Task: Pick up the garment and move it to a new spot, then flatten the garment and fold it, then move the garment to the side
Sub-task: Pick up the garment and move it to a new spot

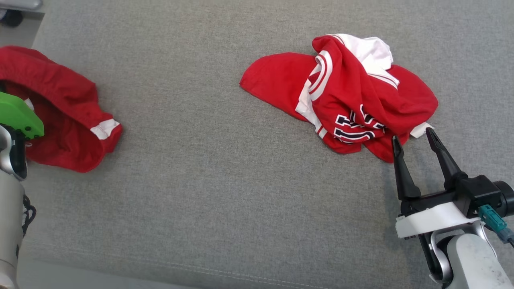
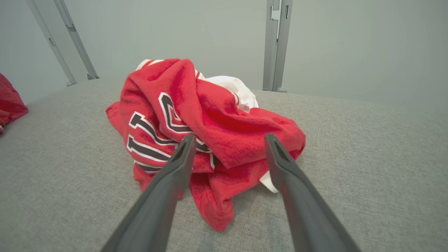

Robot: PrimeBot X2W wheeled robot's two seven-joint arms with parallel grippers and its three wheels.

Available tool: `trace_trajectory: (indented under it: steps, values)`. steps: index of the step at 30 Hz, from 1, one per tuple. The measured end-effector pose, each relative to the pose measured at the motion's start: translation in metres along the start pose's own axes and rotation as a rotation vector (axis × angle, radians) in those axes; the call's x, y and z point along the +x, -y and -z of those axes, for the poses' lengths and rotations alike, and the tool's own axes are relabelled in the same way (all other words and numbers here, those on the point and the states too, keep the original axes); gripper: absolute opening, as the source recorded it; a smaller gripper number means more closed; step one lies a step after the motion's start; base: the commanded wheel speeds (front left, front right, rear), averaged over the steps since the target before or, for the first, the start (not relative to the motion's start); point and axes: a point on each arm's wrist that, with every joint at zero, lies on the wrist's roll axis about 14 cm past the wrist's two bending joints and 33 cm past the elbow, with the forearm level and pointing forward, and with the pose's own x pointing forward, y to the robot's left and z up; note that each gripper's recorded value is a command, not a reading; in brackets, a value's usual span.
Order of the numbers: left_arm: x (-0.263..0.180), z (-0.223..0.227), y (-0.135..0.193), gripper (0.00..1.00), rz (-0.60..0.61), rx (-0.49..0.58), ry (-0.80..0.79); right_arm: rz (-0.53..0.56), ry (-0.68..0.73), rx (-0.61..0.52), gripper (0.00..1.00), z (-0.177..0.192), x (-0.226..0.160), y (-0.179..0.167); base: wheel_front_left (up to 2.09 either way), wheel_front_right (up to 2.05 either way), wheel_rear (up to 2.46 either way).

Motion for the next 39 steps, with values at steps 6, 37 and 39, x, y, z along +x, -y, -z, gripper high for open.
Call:
trace_trajectory:
  steps: [6, 37, 39]
  values:
    - [0.011, 0.043, 0.008, 0.32, -0.026, -0.008, -0.13, 0.014, -0.011, -0.004, 1.0, 0.009, 0.004, 0.01, 0.0, 0.0, 0.0]
    - [-0.064, 0.046, -0.002, 1.0, 0.034, -0.103, -0.048, 0.14, 0.182, 0.017, 1.0, -0.082, -0.072, 0.005, 0.0, 0.0, 0.0]
    - [-0.072, 0.036, 0.015, 1.0, 0.086, -0.126, 0.005, 0.157, 0.207, 0.021, 1.0, -0.09, -0.081, 0.007, 0.0, 0.0, 0.0]
